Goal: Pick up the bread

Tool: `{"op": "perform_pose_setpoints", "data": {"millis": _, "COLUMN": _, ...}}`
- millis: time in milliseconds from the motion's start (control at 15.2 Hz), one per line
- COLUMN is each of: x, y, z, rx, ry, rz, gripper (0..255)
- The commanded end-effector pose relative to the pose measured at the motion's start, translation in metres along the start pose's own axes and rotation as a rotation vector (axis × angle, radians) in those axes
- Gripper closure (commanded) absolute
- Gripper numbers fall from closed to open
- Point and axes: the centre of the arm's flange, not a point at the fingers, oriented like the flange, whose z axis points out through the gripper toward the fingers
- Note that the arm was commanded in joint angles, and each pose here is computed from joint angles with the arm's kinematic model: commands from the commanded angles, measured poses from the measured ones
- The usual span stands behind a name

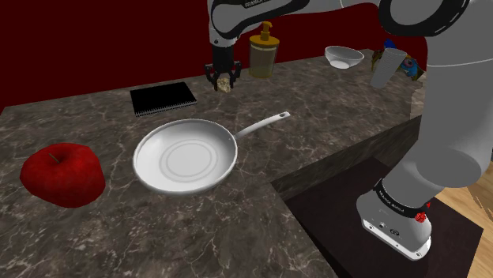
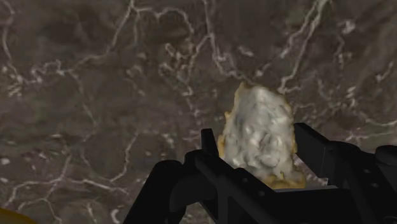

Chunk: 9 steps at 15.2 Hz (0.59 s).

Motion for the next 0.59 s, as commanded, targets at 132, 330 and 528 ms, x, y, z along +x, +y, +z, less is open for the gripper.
{"op": "perform_pose_setpoints", "data": {"millis": 132, "x": -0.001, "y": 0.0, "z": -0.01, "rx": 0.0, "ry": 0.0, "rz": 0.0, "gripper": 255}}
{"op": "perform_pose_setpoints", "data": {"millis": 330, "x": -0.001, "y": 0.0, "z": -0.026, "rx": 0.0, "ry": 0.0, "rz": 0.0, "gripper": 255}}
{"op": "perform_pose_setpoints", "data": {"millis": 528, "x": -0.001, "y": 0.0, "z": -0.042, "rx": 0.0, "ry": 0.0, "rz": 0.0, "gripper": 255}}
